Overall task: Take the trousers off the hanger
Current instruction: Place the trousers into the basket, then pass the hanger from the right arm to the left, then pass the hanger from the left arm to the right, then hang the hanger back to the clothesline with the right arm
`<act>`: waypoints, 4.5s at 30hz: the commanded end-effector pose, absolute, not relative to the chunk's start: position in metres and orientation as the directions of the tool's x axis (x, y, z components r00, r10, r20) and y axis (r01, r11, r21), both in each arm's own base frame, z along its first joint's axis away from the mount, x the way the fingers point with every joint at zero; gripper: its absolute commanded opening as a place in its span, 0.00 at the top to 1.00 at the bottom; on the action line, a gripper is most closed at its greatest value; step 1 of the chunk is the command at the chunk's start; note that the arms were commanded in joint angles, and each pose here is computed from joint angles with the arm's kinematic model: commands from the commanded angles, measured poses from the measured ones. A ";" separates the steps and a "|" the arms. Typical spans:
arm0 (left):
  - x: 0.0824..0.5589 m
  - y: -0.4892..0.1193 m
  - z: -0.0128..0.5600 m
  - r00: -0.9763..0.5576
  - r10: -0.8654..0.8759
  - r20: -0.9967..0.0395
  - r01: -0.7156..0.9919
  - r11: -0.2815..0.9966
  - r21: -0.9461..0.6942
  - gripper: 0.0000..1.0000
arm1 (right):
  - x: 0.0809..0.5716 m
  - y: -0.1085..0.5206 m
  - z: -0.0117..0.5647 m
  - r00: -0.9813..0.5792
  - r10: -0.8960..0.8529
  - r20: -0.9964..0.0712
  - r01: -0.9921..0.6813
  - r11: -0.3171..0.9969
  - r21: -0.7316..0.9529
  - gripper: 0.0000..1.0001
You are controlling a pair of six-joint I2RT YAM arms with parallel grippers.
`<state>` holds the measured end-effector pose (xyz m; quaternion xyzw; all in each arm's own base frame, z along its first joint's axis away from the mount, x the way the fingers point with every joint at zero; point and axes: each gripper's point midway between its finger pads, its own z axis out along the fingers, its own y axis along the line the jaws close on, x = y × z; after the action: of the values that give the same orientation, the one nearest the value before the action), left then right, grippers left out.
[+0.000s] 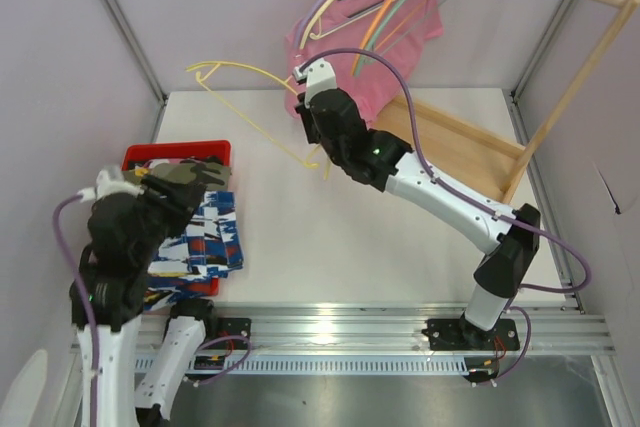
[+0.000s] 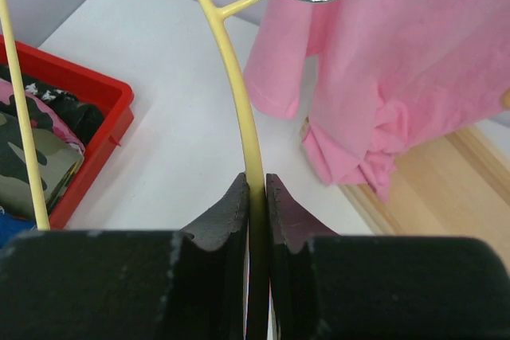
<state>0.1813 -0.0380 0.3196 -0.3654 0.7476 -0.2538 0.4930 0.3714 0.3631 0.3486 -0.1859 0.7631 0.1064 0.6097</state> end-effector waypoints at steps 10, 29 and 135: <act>0.288 -0.127 0.427 -0.282 -0.631 -0.723 0.291 0.662 -0.691 0.37 | 0.320 0.329 0.440 0.158 -0.331 -0.930 -0.296 0.883 -0.364 1.00; 0.362 -0.166 0.337 -0.392 -0.674 -0.627 0.151 0.625 -0.766 0.71 | 0.222 0.373 0.483 -0.107 0.141 -0.984 -0.747 0.641 0.173 1.00; 0.285 -0.098 0.350 -0.241 -0.625 -0.743 0.022 0.762 -0.648 0.01 | 0.264 0.268 0.376 -0.286 0.014 -0.958 -0.337 0.934 0.114 1.00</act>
<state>0.2900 -0.1066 0.3605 -0.2669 0.7130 -0.3378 0.5534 0.2667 0.3255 0.3509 -0.1901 0.7711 0.1915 0.5767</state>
